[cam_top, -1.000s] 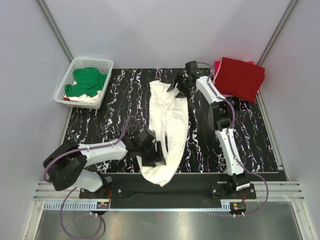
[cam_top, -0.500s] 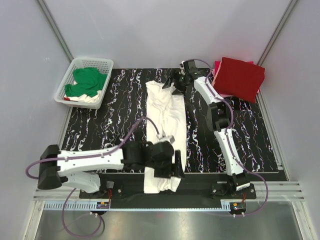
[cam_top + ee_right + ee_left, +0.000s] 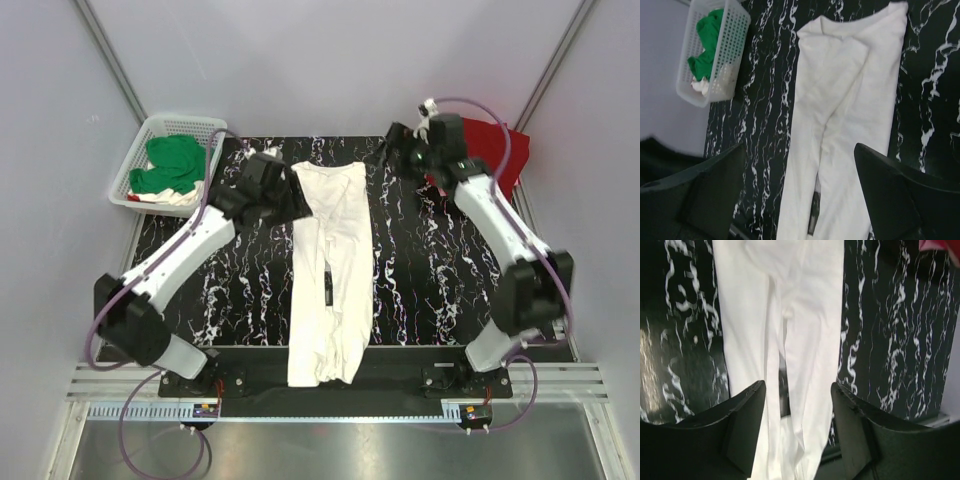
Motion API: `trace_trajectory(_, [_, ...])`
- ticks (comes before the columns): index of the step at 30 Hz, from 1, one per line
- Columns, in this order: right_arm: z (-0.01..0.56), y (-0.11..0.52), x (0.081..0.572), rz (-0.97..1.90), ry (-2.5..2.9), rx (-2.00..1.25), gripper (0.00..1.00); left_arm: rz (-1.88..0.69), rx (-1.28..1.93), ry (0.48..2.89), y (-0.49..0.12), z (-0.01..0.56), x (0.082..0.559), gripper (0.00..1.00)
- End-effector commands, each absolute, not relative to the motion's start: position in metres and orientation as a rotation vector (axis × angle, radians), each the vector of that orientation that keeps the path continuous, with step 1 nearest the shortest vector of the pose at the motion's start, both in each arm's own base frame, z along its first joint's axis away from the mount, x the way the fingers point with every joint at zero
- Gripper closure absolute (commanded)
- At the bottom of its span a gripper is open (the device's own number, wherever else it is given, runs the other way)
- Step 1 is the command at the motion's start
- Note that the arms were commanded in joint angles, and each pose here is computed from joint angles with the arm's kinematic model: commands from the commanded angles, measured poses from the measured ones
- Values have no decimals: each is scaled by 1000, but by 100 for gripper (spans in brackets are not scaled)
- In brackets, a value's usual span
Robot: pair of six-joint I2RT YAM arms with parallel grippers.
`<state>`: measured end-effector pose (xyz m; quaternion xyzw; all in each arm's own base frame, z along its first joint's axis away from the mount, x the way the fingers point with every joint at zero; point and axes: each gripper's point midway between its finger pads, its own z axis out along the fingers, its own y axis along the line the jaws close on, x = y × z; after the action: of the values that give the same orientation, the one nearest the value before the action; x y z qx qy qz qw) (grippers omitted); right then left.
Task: Fold and stack the t-shirts
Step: Fold the tshirt
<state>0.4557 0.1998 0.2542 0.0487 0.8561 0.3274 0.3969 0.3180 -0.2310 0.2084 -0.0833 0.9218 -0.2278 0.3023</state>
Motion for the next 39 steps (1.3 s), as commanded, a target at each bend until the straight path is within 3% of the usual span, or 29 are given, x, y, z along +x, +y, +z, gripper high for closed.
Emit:
trace_trajectory(1, [198,200,384,927,2220,197,4,-584,-127,2383,-230,207,380,42])
trace_trajectory(3, [203,197,348,971,2154,179,3,-598,-129,2395,-231,196,399,45])
trace_trajectory(4, [163,191,320,961,2236,203,3,-577,-140,2417,-230,182,416,45])
trace_trajectory(6, [163,188,291,1015,2195,207,3,-559,-144,2429,-230,170,434,47])
trace_trajectory(7, [133,187,266,1046,2252,224,3,-563,-145,2450,-232,156,447,48])
trace_trajectory(11, [134,182,227,1133,2107,220,3,-585,-103,2474,-245,132,472,51])
trace_trajectory(34, [119,183,221,1158,2088,204,1,-520,-188,2545,-239,79,498,54])
trace_trajectory(38, [117,183,223,1155,2092,213,0,-556,-194,2539,-245,79,502,59])
trace_trajectory(39, [116,182,223,1153,2095,215,1,-583,-195,2533,-249,81,502,65])
